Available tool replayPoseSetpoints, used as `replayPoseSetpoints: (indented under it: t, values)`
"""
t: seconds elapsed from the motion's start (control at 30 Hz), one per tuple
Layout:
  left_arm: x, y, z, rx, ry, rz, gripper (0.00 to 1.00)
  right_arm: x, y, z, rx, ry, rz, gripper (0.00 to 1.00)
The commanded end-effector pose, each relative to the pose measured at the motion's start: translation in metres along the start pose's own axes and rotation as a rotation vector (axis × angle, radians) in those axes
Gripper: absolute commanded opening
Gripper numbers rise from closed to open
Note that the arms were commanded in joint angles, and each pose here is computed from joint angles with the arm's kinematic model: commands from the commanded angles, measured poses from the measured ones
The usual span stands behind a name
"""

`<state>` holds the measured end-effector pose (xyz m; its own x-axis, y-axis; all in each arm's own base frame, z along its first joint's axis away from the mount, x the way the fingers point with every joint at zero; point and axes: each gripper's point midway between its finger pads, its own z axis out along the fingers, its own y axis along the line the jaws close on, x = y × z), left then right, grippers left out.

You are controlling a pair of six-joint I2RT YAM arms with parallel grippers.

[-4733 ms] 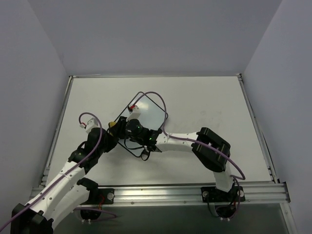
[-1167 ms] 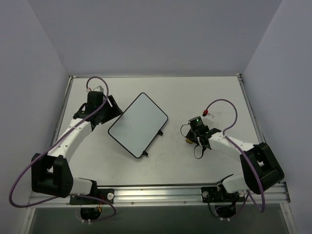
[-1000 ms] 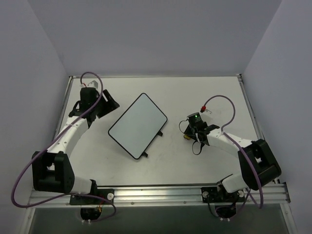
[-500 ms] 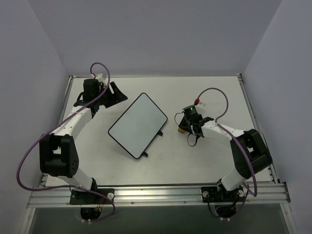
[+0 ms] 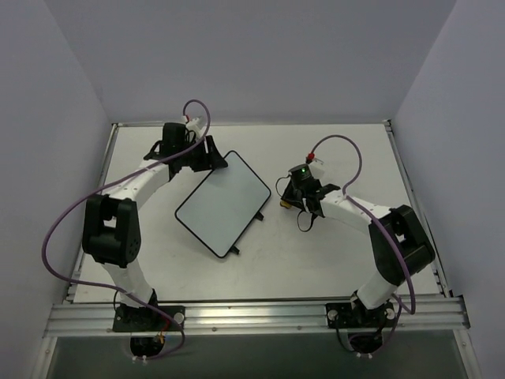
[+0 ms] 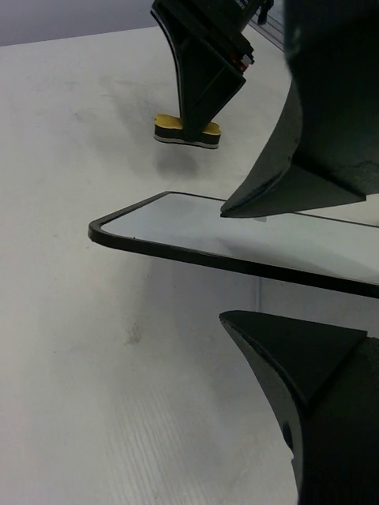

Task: Erase the whiteboard

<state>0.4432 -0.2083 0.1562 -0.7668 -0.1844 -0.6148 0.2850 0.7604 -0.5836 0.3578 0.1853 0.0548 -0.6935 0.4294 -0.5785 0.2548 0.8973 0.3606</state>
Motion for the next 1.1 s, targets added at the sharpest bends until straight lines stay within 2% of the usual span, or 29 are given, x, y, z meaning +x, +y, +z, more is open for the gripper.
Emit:
replayPoseSetpoints:
  t: [0.0, 0.13, 0.17, 0.23, 0.27, 0.33, 0.57, 0.83, 1.07]
  values:
    - [-0.003, -0.018, 0.002, 0.056, 0.006, 0.060, 0.57, -0.008, 0.019, 0.001, -0.024, -0.010, -0.026, 0.02]
    - [0.013, -0.021, 0.010, 0.059, 0.037, 0.055, 0.34, -0.007, 0.037, 0.005, -0.063, -0.002, -0.043, 0.01]
    - [0.015, -0.022, 0.011, 0.059, 0.039, 0.054, 0.23, -0.008, 0.040, 0.006, -0.076, 0.001, -0.049, 0.01]
    - [0.018, -0.023, 0.011, 0.064, 0.041, 0.059, 0.17, -0.009, 0.051, 0.010, -0.113, 0.006, -0.046, 0.01]
    - [0.019, -0.022, 0.011, 0.062, 0.041, 0.059, 0.09, -0.010, 0.055, 0.011, -0.125, 0.007, -0.047, 0.01]
    - [0.019, -0.022, 0.010, 0.060, 0.042, 0.064, 0.03, -0.011, 0.064, 0.016, -0.153, 0.010, -0.043, 0.00]
    - [0.025, -0.019, 0.012, 0.044, 0.052, 0.084, 0.02, -0.019, 0.114, 0.019, -0.321, 0.045, -0.021, 0.00]
    - [0.030, -0.016, 0.014, 0.037, 0.037, 0.097, 0.02, -0.037, 0.167, 0.006, -0.505, 0.011, 0.030, 0.00]
    - [0.031, -0.020, 0.012, 0.038, 0.014, 0.132, 0.02, -0.023, 0.167, 0.044, -0.483, 0.084, 0.113, 0.00]
